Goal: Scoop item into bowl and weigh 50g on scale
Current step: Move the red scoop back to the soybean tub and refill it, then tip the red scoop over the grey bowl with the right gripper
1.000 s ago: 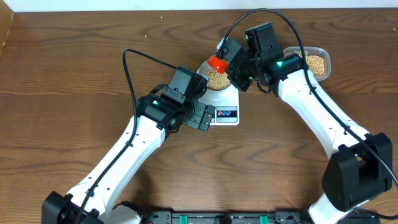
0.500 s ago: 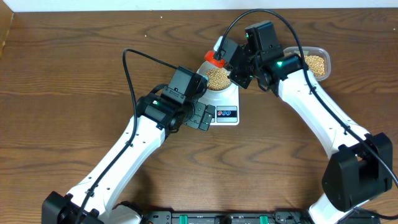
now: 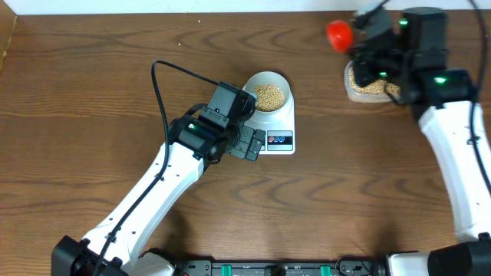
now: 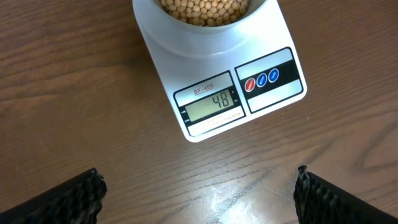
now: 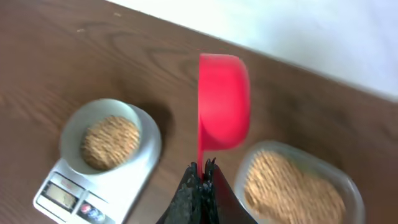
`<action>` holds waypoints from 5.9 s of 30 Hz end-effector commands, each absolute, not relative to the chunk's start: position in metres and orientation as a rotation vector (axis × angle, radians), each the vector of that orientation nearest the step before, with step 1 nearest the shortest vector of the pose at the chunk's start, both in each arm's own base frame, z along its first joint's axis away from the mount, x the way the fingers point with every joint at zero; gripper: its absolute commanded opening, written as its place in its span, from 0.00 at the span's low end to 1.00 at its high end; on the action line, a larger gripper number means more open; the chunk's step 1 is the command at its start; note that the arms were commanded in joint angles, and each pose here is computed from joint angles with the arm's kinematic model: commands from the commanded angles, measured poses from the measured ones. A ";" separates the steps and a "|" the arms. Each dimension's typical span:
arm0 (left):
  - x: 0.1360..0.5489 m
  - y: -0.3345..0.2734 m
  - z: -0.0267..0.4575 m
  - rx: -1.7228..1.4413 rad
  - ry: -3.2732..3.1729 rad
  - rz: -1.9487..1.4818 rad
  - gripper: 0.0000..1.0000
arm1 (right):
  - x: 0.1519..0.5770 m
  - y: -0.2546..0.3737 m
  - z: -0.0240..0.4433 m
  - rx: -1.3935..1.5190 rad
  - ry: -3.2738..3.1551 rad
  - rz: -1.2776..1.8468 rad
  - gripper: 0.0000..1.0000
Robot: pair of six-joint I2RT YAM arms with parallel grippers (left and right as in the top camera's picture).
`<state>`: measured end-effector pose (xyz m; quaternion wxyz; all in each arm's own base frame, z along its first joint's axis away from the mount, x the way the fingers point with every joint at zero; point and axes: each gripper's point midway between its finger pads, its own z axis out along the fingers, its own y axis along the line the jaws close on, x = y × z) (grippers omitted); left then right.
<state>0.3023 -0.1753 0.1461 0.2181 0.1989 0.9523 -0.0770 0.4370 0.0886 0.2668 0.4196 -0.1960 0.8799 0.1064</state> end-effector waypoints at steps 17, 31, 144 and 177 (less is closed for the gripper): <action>0.303 -0.175 0.150 0.569 2.622 -0.212 0.99 | 0.448 -0.010 0.126 -0.031 2.651 0.264 0.01; 0.303 -0.175 0.150 0.569 2.622 -0.212 0.99 | 0.456 0.004 0.112 -0.055 2.650 0.349 0.01; 0.303 -0.175 0.150 0.569 2.622 -0.212 0.99 | 0.415 0.250 0.169 -0.945 2.268 0.445 0.01; 0.303 -0.175 0.150 0.569 2.622 -0.212 0.99 | 0.418 0.228 0.186 -0.757 2.291 0.820 0.01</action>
